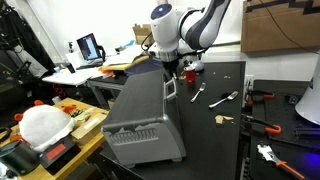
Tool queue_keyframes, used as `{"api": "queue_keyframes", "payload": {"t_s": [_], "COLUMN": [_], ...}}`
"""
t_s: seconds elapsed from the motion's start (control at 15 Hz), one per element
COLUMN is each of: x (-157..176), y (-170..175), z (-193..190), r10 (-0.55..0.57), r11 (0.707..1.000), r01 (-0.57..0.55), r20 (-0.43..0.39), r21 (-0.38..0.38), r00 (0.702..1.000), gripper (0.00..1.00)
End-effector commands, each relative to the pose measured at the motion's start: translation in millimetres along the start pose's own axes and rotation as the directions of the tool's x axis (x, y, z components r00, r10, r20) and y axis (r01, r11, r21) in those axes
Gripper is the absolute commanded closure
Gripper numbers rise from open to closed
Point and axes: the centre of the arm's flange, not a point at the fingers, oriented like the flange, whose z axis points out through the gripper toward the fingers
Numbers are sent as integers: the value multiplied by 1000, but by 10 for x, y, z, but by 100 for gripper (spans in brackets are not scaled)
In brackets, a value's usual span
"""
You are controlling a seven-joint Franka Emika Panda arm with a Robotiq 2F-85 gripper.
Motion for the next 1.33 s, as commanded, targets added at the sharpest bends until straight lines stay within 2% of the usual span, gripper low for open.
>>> {"api": "queue_keyframes", "payload": {"t_s": [0.0,0.6,0.87,1.0,1.07,1.13,1.27], "x": [-189,-276,-292,-291,-290,-293,-310], "y": [112,-22,-107,-120,-110,-94,-15], "z": [5,145,227,225,217,209,183], "r10": [22,-48,-75,-79,-74,-69,-53], "r11": [995,959,935,931,931,932,935], "r01": [-24,28,35,31,24,19,8], "r20": [-22,-64,-99,-117,-124,-126,-117], "r21": [-94,-283,-352,-363,-363,-362,-355], "r00": [1000,997,992,990,990,990,992], "gripper": [97,97,97,96,62,61,48]}}
